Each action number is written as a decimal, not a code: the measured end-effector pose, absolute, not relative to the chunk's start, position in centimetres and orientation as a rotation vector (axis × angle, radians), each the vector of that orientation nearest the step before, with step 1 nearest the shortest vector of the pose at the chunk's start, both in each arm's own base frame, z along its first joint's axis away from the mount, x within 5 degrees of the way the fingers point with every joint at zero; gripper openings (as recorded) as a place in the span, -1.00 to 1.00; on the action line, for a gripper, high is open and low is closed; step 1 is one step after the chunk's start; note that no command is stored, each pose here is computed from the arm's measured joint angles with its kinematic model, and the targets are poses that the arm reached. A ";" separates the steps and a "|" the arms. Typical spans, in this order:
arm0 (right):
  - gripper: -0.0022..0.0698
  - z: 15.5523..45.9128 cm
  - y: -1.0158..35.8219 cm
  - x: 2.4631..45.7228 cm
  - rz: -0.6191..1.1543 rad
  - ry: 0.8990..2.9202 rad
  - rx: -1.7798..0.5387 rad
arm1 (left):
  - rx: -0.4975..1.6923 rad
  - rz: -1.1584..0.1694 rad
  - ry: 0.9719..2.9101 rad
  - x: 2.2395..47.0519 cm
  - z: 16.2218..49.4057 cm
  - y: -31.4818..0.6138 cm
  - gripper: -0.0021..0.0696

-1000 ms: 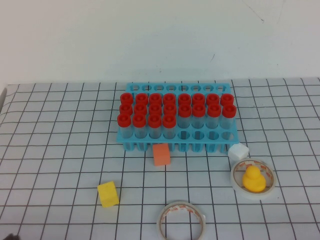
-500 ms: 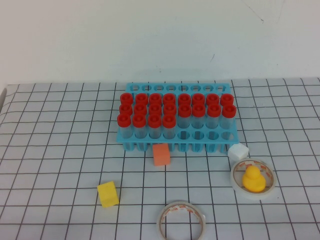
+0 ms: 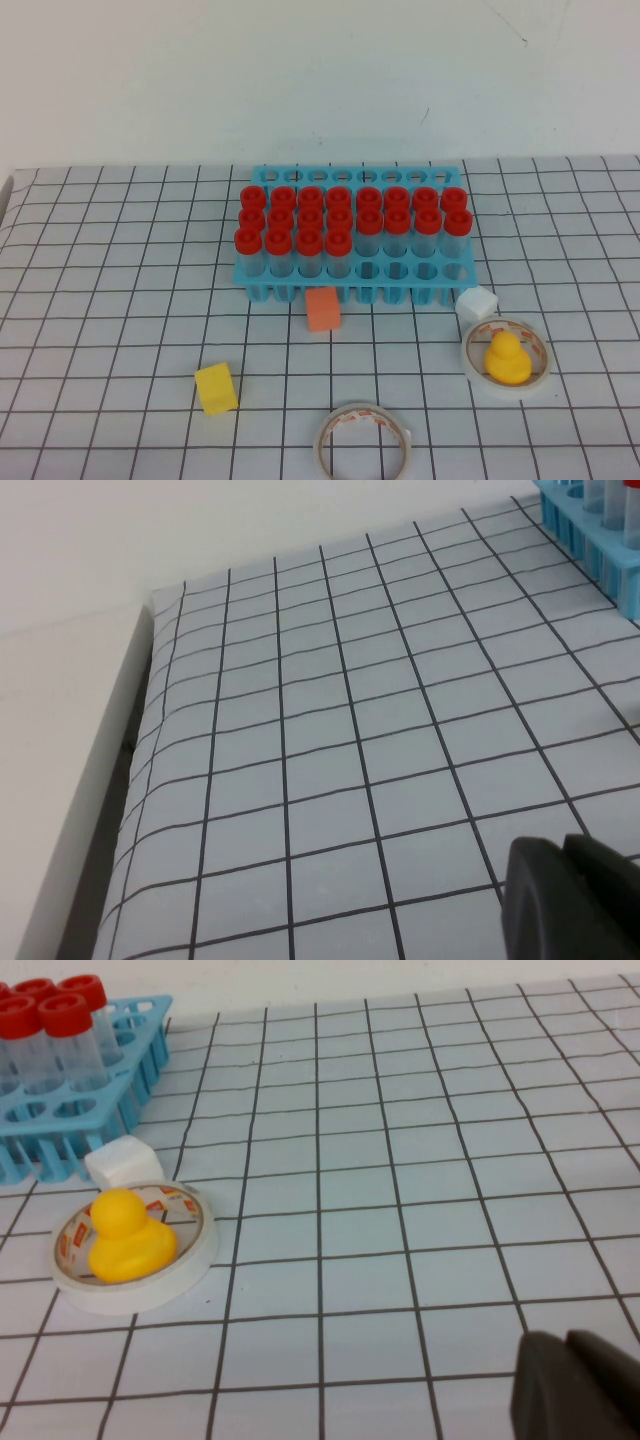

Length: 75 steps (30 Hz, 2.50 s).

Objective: Place the test tubes

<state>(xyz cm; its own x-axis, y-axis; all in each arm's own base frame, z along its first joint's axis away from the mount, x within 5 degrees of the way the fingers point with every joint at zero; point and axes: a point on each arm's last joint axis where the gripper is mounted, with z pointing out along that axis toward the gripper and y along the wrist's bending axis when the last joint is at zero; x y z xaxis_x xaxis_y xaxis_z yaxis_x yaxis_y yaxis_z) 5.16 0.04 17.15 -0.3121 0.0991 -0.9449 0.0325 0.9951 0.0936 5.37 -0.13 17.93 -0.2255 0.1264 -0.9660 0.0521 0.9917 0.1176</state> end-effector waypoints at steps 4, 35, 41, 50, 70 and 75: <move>-0.94 17.1 0.0 5.2 0.066 1.888 0.095 | 0.133 0.068 1.826 5.3 17.7 -0.1 -0.95; -0.94 17.1 0.0 5.2 0.066 1.888 0.095 | 0.083 0.022 1.835 5.3 17.6 -0.2 -0.95; -0.94 17.1 0.0 5.2 0.066 1.888 0.095 | 0.078 0.014 1.835 5.3 17.6 -0.2 -0.95; -0.94 17.1 0.0 5.2 0.066 1.888 0.095 | 0.076 0.010 1.835 5.3 17.6 -0.2 -0.95; -0.94 17.1 0.0 5.2 0.067 1.888 0.094 | 0.068 0.002 1.836 5.3 17.6 -0.2 -0.95; -0.94 17.1 0.0 5.2 0.067 1.888 0.094 | 0.068 0.002 1.836 5.3 17.6 -0.2 -0.95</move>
<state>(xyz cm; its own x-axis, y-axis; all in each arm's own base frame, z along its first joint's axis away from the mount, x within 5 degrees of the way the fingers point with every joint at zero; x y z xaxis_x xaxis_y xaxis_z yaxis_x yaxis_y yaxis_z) 5.16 0.04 17.15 -0.3121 0.0990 -0.9449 0.0321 0.9951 0.0936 5.29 -0.23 17.64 -0.2611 0.0480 -0.9641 0.0461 0.9982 0.0372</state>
